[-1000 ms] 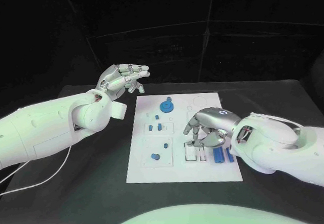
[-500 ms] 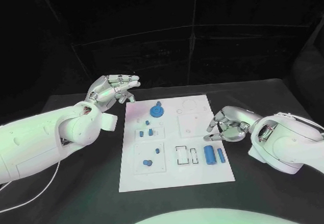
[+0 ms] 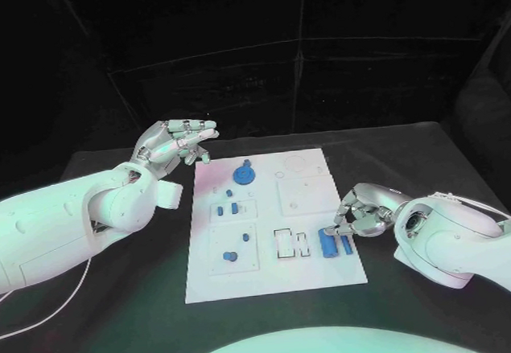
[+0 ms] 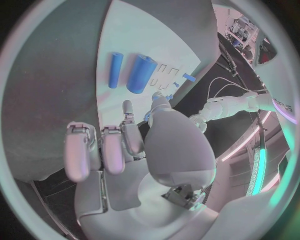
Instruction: Assemble the parts on the task board
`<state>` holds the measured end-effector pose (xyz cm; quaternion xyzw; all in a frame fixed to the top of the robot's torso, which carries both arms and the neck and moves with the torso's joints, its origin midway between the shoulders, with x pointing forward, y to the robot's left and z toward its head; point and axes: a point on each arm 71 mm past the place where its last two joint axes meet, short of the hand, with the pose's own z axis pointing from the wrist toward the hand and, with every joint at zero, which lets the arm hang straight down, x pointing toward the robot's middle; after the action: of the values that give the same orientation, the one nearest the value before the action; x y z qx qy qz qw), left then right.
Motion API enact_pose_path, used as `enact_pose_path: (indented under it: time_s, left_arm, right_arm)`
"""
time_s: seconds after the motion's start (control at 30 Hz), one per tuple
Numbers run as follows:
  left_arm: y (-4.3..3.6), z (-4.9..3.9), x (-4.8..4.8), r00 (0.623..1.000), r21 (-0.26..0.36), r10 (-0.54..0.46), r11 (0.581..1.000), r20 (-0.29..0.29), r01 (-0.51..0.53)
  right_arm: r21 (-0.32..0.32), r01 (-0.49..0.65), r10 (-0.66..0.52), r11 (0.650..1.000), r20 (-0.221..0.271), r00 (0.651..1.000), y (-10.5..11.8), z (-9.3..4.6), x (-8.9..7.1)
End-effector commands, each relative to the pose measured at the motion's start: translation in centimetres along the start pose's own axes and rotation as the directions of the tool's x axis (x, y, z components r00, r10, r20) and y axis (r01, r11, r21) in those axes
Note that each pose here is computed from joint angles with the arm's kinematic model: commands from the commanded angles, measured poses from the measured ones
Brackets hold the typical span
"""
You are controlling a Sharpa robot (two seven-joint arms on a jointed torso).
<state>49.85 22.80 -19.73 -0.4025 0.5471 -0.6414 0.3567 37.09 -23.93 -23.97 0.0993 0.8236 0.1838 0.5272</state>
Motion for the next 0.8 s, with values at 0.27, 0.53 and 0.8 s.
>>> enact_pose_path:
  time_s: [0.27,0.53,0.8]
  left_arm:
    - [-0.17,-0.06,0.00,1.000,0.020,-0.006,1.000,-0.004,0.006]
    - [-0.17,-0.11,-0.10,1.000,0.019,-0.007,1.000,-0.004,0.007]
    - [-0.17,-0.14,-0.23,1.000,0.017,-0.006,1.000,-0.003,0.006]
  right_arm:
    - [0.013,0.077,-0.077,0.997,-0.004,0.997,0.2,0.2,0.7]
    - [0.003,0.094,-0.094,0.996,-0.029,0.995,0.5,0.3,1.5]
    - [-0.003,0.127,-0.127,0.992,-0.066,0.990,0.6,0.4,2.5]
